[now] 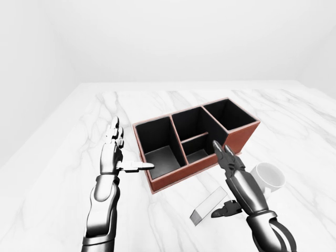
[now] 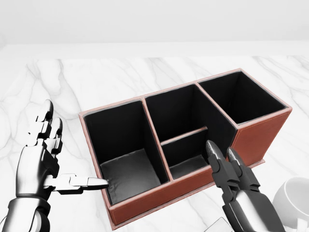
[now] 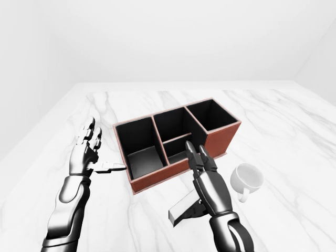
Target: Pick up the book and place it in the front compartment of the caddy.
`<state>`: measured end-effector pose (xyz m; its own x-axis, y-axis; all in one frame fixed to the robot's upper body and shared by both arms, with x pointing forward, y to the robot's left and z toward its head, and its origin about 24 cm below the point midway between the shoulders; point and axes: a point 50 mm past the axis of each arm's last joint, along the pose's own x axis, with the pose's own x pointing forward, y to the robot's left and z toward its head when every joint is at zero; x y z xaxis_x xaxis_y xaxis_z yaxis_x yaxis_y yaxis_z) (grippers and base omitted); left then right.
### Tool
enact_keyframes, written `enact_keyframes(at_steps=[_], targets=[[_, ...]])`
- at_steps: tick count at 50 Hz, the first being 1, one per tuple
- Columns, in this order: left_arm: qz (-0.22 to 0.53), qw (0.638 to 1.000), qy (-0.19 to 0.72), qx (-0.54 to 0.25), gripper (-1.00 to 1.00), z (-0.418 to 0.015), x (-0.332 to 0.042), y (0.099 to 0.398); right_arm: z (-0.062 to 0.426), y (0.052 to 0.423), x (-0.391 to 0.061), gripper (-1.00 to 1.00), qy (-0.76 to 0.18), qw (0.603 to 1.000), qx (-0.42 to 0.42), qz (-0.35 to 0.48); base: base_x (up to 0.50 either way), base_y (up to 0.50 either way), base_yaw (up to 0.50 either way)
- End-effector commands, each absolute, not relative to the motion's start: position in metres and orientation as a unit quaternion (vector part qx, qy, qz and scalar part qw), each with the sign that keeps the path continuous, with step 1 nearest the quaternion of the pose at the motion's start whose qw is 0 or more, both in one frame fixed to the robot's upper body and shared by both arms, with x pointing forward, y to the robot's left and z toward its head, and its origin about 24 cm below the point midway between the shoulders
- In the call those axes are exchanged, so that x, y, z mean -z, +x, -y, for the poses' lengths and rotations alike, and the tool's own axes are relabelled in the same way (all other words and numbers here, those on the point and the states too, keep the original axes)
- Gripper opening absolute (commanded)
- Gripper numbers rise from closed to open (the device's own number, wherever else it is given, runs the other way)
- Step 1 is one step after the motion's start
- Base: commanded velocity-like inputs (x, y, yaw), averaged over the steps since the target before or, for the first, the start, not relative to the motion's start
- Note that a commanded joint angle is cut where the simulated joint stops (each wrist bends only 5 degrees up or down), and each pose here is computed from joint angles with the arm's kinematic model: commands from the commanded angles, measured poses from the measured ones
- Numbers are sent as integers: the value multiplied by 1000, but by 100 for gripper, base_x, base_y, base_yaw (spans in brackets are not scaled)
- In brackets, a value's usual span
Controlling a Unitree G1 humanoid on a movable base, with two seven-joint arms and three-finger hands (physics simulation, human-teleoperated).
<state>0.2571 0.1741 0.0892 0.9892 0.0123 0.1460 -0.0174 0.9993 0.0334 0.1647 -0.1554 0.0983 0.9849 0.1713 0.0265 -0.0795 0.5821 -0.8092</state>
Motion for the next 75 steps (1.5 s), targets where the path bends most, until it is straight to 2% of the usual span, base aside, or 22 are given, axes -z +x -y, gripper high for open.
enact_keyframes(at_steps=[1, 75], targets=[[72, 997, 17, -9, 100, -175, -89, 257, 153, 166, -94, 100, -461, 883, -72, 49, 0, 0, 0], [61, 998, 19, -11, 100, -175, -84, 259, 132, 157, -60, 100, -496, 860, -108, 39, 0, 0, 0]])
